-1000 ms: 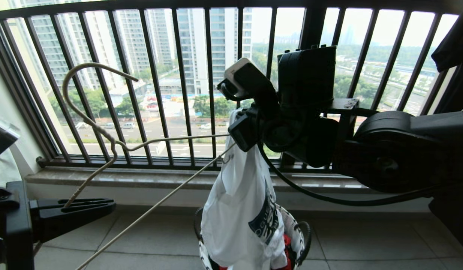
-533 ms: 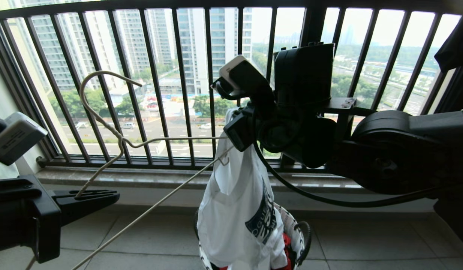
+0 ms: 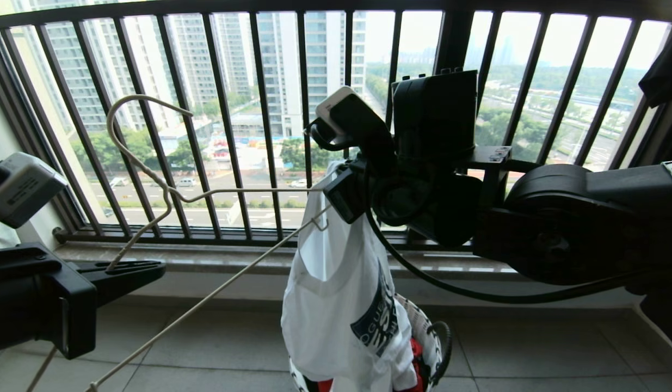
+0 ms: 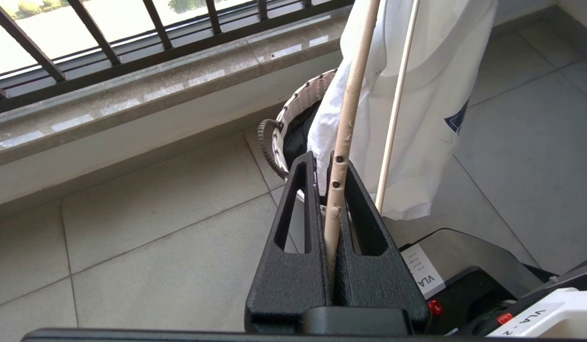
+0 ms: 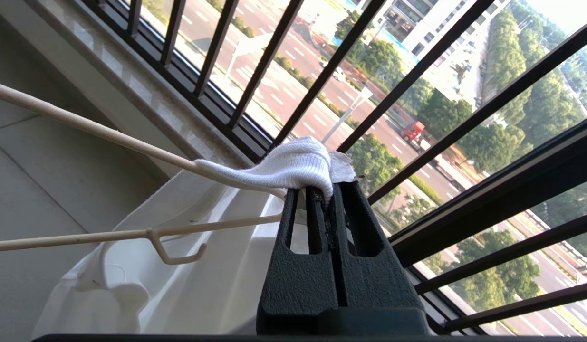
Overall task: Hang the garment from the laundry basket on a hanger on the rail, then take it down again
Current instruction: Hang the clothes on the clothes rack
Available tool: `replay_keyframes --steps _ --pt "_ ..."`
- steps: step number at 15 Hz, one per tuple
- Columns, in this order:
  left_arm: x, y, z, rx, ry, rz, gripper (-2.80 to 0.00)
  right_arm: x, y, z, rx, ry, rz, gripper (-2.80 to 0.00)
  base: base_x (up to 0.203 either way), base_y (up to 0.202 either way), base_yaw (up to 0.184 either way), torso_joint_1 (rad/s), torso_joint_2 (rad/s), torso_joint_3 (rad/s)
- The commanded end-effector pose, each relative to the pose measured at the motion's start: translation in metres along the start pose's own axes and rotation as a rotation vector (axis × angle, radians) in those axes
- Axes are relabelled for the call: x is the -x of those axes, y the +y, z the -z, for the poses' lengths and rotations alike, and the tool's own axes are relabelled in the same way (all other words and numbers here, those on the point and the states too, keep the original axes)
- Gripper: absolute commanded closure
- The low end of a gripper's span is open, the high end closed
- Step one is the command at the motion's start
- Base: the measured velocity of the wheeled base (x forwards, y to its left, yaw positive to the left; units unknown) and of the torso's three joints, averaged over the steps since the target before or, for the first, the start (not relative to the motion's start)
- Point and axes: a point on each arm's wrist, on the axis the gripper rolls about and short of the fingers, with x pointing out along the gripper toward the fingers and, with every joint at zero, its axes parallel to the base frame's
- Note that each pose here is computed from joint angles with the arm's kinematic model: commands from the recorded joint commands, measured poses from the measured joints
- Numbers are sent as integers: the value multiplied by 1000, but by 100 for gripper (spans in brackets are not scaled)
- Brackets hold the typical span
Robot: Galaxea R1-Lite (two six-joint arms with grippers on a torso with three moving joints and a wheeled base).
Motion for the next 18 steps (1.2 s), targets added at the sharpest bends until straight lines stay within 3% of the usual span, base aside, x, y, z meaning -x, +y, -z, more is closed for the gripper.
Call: replay_keyframes --steps 1,7,18 --pt "-5 0 2 2 23 7 0 0 0 0 2 -2 0 0 0 0 0 0 0 0" --pt "-22 -5 11 -1 95 58 0 6 13 -6 6 -21 -33 0 0 0 0 0 0 0" --pt "-46 -3 15 44 113 58 0 22 46 -21 19 -70 -124 0 0 0 0 0 0 0"
